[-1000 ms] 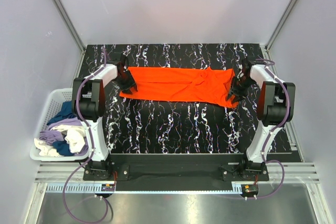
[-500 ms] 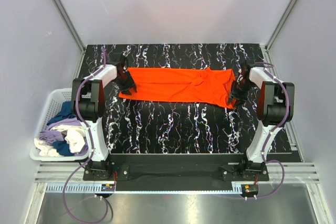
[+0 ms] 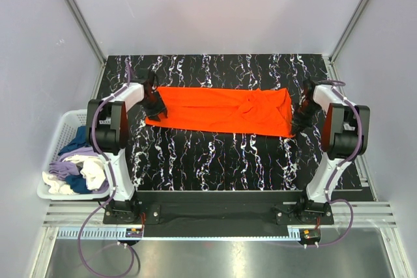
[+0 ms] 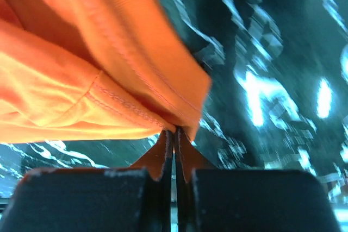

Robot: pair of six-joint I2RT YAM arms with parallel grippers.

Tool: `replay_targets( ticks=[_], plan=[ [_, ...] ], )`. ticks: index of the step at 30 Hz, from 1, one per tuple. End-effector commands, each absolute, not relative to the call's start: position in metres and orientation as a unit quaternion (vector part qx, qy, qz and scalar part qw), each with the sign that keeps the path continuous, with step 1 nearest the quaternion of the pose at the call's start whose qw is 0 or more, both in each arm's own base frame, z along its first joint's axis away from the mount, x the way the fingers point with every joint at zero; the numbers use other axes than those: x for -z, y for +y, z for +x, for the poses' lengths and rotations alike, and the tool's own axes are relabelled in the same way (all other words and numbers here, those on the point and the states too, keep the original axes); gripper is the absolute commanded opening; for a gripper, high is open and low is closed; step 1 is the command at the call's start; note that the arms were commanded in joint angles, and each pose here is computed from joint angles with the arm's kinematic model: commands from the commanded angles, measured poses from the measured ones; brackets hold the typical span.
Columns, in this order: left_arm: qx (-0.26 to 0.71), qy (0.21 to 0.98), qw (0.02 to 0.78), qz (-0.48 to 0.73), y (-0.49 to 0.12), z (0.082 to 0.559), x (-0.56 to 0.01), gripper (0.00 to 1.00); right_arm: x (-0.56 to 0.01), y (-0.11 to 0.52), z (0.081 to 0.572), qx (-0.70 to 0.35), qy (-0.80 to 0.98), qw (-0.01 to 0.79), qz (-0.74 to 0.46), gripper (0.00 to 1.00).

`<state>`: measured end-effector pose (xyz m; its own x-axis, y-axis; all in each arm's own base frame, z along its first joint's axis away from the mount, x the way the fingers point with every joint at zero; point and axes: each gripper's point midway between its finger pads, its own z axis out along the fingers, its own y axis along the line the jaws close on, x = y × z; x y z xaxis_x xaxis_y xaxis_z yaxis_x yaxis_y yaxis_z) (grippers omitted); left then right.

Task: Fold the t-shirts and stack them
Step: Fold the tshirt

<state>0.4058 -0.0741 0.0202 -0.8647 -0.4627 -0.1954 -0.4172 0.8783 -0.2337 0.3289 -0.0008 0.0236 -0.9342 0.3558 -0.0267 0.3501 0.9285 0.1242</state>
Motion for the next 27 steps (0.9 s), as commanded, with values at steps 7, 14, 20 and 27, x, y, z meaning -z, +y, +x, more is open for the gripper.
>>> replay_targets(
  ticks=[7,14,20,27],
  plan=[
    [0.011,0.971,0.099,-0.217,-0.041,0.362,-0.011,0.43,-0.048,-0.015,0.286,-0.031,0.978,-0.011,0.207,0.0],
    [0.025,0.974,0.115,-0.194,-0.043,0.359,-0.022,0.46,-0.035,-0.009,0.282,-0.047,0.978,-0.035,0.201,0.25],
    [0.091,0.967,0.165,-0.172,-0.063,0.374,-0.061,0.58,-0.094,-0.005,0.341,-0.085,0.97,0.082,0.211,0.4],
    [0.152,0.947,0.229,-0.167,-0.082,0.388,-0.107,0.57,-0.158,0.056,0.429,-0.267,0.915,0.183,0.24,0.42]
  ],
)
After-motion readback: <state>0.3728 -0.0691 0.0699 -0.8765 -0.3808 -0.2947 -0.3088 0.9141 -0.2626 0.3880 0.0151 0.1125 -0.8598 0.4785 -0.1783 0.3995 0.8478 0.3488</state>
